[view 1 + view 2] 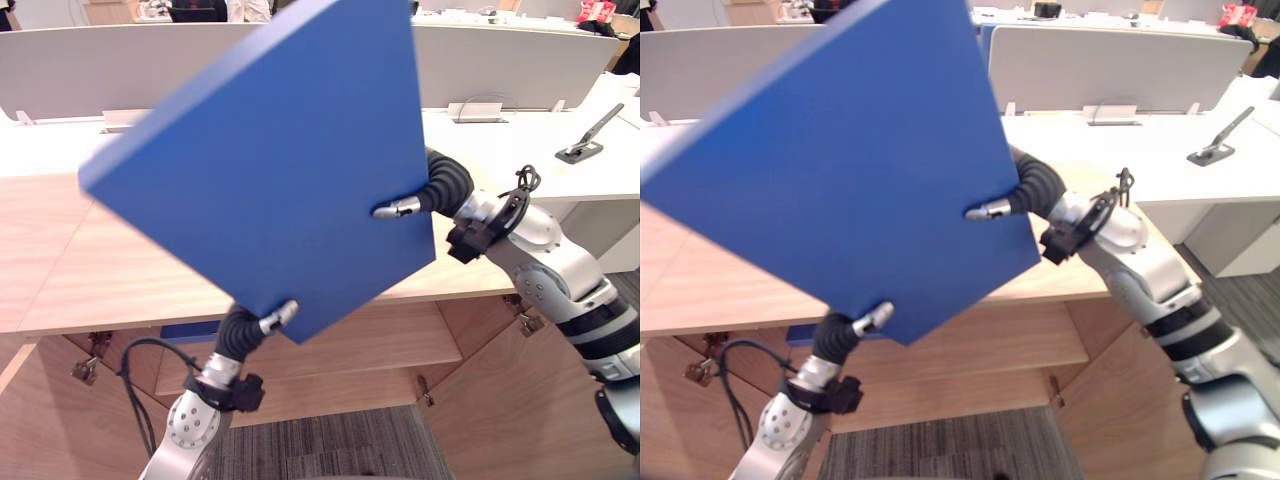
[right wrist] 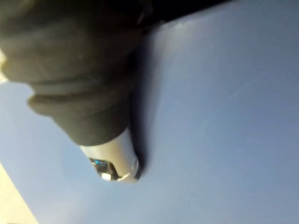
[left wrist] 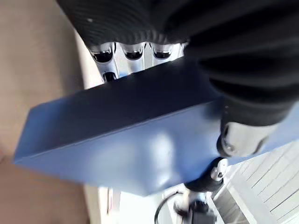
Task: Walk over to the cabinet, pick up the folder, carry it to the office cabinet, place the folder inside the office cabinet, then close the office cabinet door
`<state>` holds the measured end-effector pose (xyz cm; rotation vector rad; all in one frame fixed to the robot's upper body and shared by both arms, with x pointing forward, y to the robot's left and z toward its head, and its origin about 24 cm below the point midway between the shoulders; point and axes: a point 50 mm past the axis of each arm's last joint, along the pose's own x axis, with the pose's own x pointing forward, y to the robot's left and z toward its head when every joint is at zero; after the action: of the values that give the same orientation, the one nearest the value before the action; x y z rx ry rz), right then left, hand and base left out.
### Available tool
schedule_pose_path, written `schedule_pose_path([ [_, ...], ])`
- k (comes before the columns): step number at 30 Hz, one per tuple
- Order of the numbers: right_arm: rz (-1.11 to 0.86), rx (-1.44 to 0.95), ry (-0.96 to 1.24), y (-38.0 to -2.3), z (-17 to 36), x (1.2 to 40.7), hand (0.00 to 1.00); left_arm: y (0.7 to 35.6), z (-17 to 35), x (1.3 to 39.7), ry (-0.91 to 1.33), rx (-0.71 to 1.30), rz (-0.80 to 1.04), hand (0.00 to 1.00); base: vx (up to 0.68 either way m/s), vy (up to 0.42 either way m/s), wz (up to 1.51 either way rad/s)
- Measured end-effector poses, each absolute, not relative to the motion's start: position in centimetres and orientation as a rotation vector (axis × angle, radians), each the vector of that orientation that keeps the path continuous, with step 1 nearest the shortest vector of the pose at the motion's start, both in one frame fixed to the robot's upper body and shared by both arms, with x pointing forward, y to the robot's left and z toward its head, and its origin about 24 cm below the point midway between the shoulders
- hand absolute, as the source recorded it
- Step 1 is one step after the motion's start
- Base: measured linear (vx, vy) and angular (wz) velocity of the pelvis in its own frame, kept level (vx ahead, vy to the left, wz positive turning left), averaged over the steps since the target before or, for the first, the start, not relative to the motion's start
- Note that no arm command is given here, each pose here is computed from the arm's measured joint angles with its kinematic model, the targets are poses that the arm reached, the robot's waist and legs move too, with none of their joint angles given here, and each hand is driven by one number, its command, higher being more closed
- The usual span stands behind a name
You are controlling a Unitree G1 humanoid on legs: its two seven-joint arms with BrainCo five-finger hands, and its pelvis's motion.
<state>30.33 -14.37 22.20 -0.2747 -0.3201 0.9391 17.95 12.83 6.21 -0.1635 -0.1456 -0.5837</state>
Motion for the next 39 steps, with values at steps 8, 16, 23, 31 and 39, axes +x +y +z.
schedule_pose_path([
  [8,1.027,-0.364,-0.159,-13.4,16.8,29.1,1.0,11.6,-0.4,15.7,0.348,-0.533,-0.89,0.0,0.0,0.0,0.0],
  [16,1.04,-0.363,-0.119,-12.6,14.2,28.3,1.0,12.5,-2.6,15.5,0.447,-0.51,-0.928,0.0,0.01,-0.009,-0.01],
  [23,1.133,-0.531,-0.234,-9.8,13.0,26.1,1.0,14.0,-7.8,14.4,0.631,-0.242,-0.83,0.0,-0.01,-0.01,0.0],
  [31,1.208,-0.856,-0.448,-7.6,10.8,21.3,1.0,20.4,-14.7,11.2,0.942,-0.031,-0.082,0.0,-0.02,-0.007,0.0],
  [39,1.334,-1.076,-0.35,-10.0,7.7,19.4,1.0,24.0,-15.8,6.7,1.114,0.064,0.175,0.0,0.0,0.0,0.0],
])
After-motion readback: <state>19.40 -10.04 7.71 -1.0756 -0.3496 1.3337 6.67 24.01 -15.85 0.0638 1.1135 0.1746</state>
